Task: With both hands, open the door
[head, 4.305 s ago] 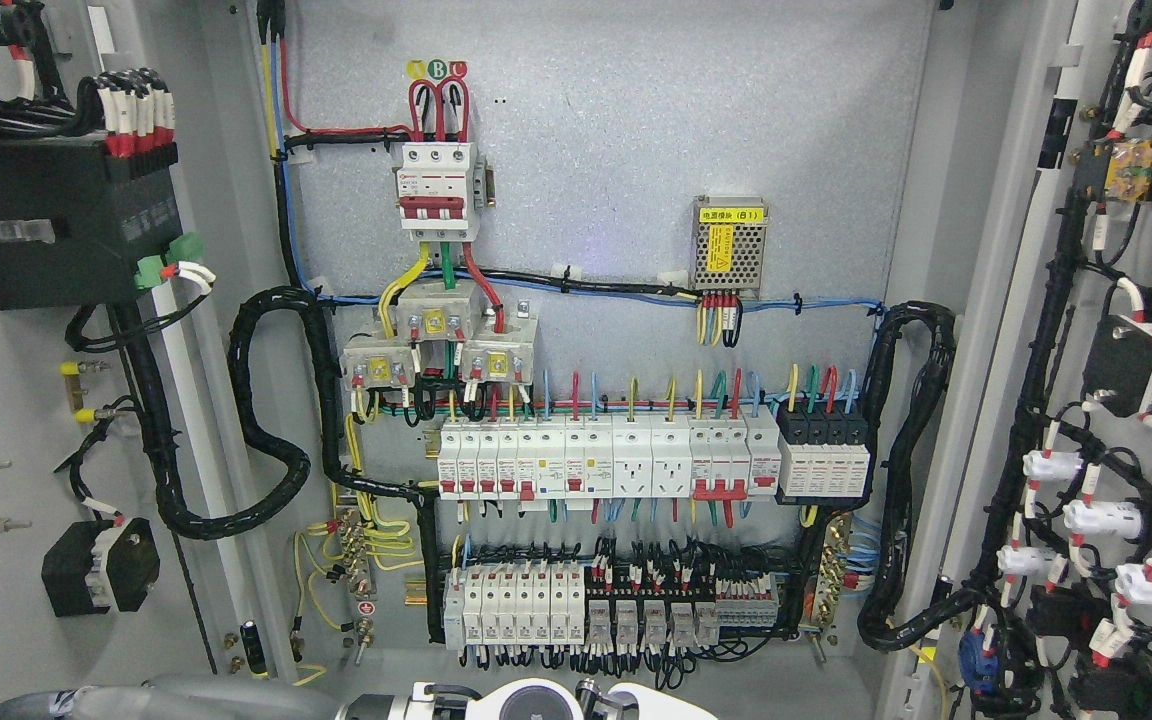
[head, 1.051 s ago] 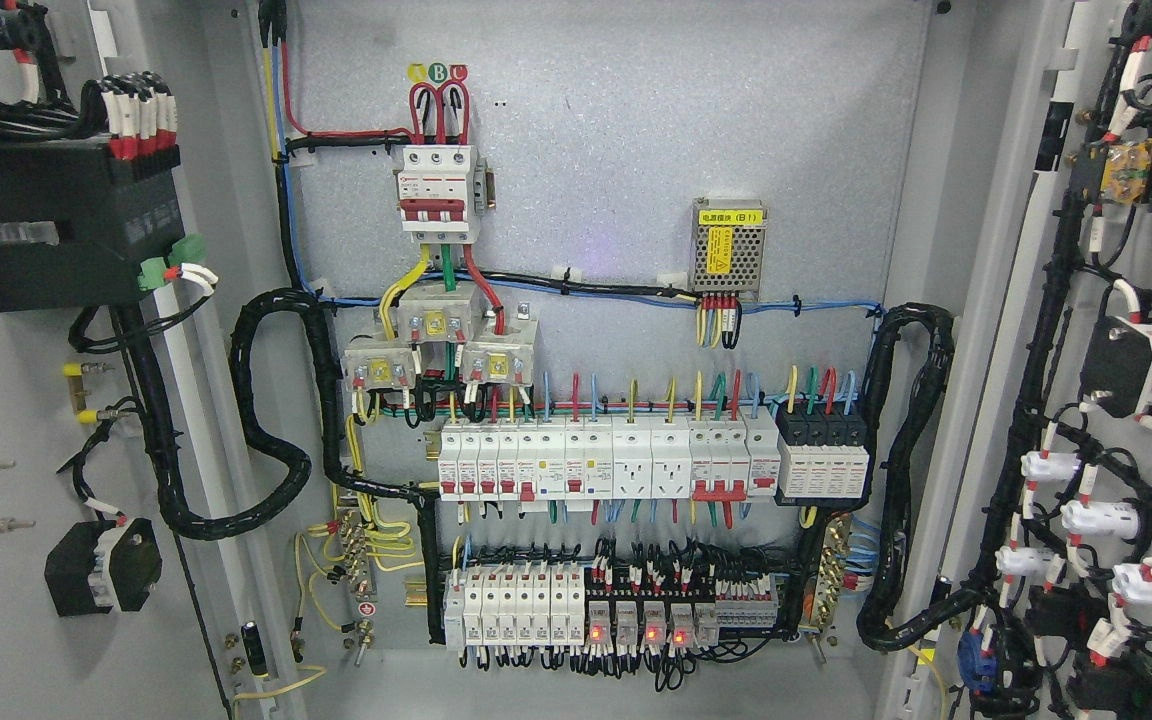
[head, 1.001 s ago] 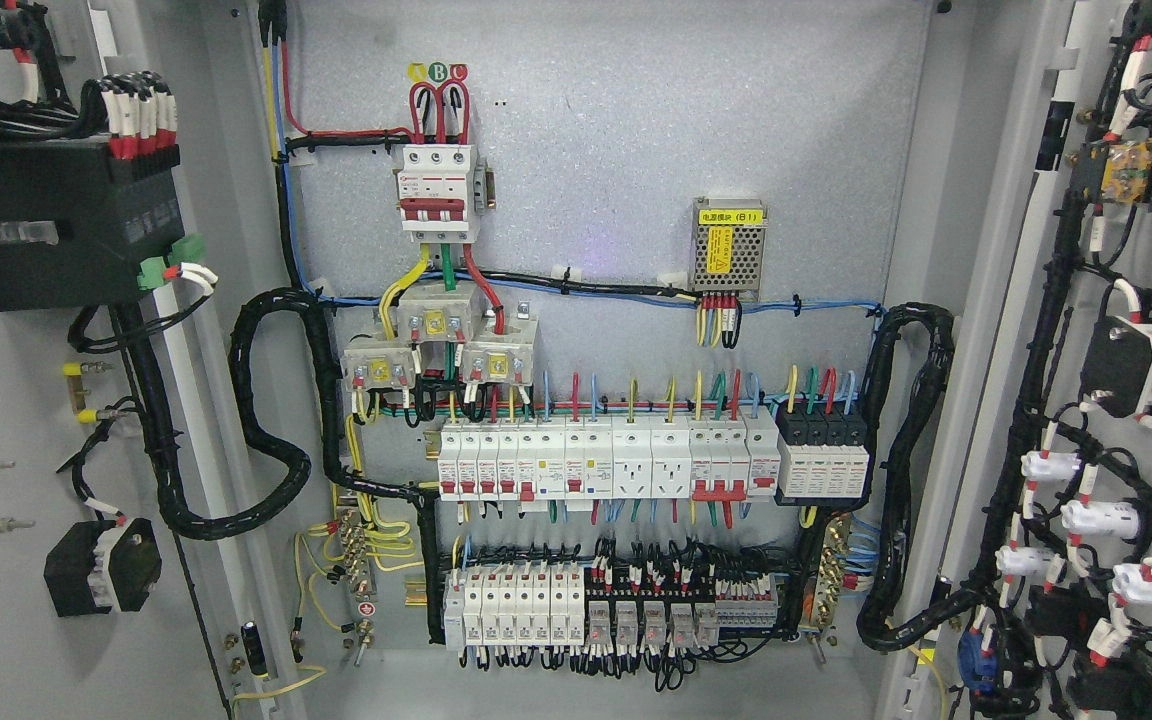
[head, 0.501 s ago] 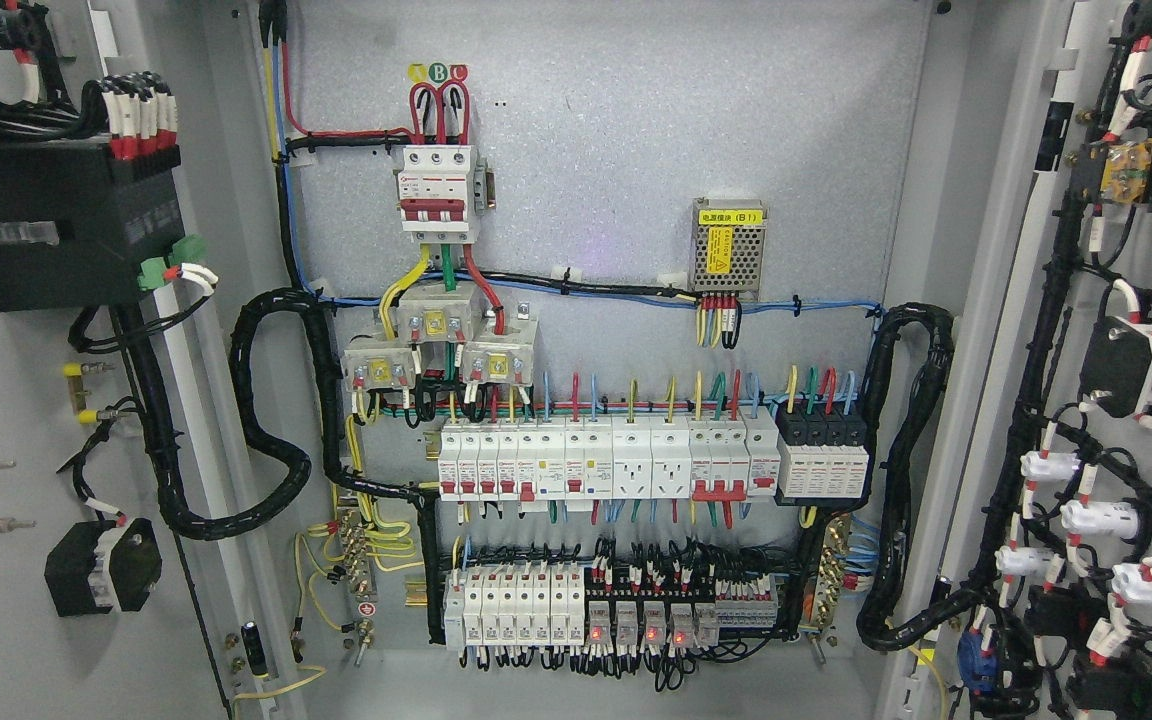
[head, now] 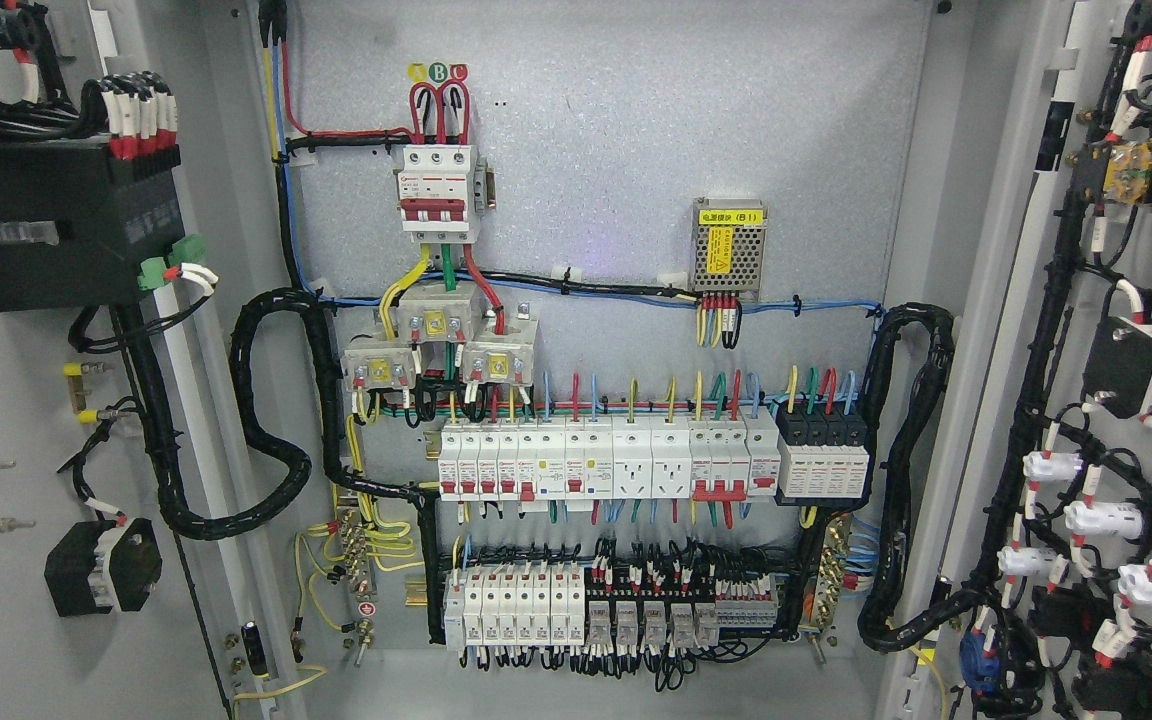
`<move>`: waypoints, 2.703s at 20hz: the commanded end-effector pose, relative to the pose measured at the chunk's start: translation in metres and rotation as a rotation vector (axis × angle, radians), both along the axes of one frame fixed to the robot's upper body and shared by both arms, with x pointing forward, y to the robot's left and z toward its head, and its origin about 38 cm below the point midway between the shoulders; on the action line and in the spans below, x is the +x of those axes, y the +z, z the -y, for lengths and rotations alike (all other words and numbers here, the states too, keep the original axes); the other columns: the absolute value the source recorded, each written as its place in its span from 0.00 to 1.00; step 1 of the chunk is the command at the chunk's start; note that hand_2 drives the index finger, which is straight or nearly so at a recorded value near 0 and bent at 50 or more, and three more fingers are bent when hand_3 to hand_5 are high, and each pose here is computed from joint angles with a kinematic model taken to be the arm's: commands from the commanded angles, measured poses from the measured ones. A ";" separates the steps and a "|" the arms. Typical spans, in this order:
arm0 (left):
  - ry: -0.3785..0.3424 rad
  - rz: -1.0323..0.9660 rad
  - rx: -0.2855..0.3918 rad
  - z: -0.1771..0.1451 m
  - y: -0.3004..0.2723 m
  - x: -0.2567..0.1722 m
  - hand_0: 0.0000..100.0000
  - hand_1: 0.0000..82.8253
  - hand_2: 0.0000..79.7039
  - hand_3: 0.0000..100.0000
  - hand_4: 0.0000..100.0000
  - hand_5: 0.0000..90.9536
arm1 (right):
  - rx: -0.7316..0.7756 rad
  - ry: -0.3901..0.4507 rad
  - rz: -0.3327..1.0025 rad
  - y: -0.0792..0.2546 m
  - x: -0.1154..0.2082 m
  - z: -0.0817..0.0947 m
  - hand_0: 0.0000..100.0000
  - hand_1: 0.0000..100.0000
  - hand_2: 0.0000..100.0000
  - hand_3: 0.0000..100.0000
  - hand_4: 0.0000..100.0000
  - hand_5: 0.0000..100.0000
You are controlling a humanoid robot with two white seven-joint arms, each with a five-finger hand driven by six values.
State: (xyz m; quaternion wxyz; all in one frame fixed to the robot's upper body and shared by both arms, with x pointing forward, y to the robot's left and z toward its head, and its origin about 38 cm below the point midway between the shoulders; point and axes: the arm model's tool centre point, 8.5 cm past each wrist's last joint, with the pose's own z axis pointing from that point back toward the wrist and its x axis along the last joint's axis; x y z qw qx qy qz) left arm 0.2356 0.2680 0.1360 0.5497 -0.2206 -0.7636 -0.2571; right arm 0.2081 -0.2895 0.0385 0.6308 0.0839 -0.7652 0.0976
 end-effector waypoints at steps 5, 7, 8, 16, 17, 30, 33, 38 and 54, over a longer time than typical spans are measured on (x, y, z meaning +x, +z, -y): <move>0.164 -0.040 -0.057 -0.058 0.000 -0.009 0.29 0.00 0.04 0.03 0.03 0.00 | -0.026 -0.038 -0.015 0.001 0.000 0.038 0.22 0.00 0.00 0.00 0.00 0.00; 0.186 -0.049 -0.096 -0.063 -0.001 -0.010 0.29 0.00 0.04 0.03 0.03 0.00 | -0.059 -0.003 -0.013 0.006 0.000 0.044 0.22 0.00 0.00 0.00 0.00 0.00; 0.194 -0.049 -0.096 -0.066 -0.001 -0.011 0.29 0.00 0.04 0.03 0.03 0.00 | -0.067 0.011 -0.009 0.008 0.001 0.044 0.22 0.00 0.00 0.00 0.00 0.00; 0.197 -0.037 -0.067 -0.094 0.001 -0.022 0.29 0.00 0.04 0.03 0.03 0.00 | 0.013 0.016 0.000 0.022 0.006 0.063 0.22 0.00 0.00 0.00 0.00 0.00; 0.218 -0.043 -0.066 -0.101 -0.001 -0.024 0.29 0.00 0.04 0.03 0.03 0.00 | 0.018 0.017 0.002 0.023 0.007 0.064 0.22 0.00 0.00 0.00 0.00 0.00; 0.263 -0.044 -0.119 -0.167 0.003 -0.003 0.29 0.00 0.04 0.03 0.03 0.00 | 0.008 0.064 -0.053 0.024 -0.011 0.083 0.22 0.00 0.00 0.00 0.00 0.00; 0.272 -0.033 -0.106 -0.176 0.008 -0.007 0.29 0.00 0.04 0.03 0.03 0.00 | -0.011 0.079 -0.069 0.024 -0.015 0.088 0.22 0.00 0.00 0.00 0.00 0.00; 0.275 -0.028 -0.120 -0.197 0.013 -0.003 0.29 0.00 0.04 0.03 0.03 0.00 | 0.021 0.042 -0.070 0.028 -0.017 0.102 0.22 0.00 0.00 0.00 0.00 0.00; 0.317 -0.016 -0.071 -0.243 0.034 0.026 0.29 0.00 0.04 0.03 0.03 0.00 | -0.002 0.023 -0.110 0.018 -0.025 0.117 0.22 0.00 0.00 0.00 0.00 0.00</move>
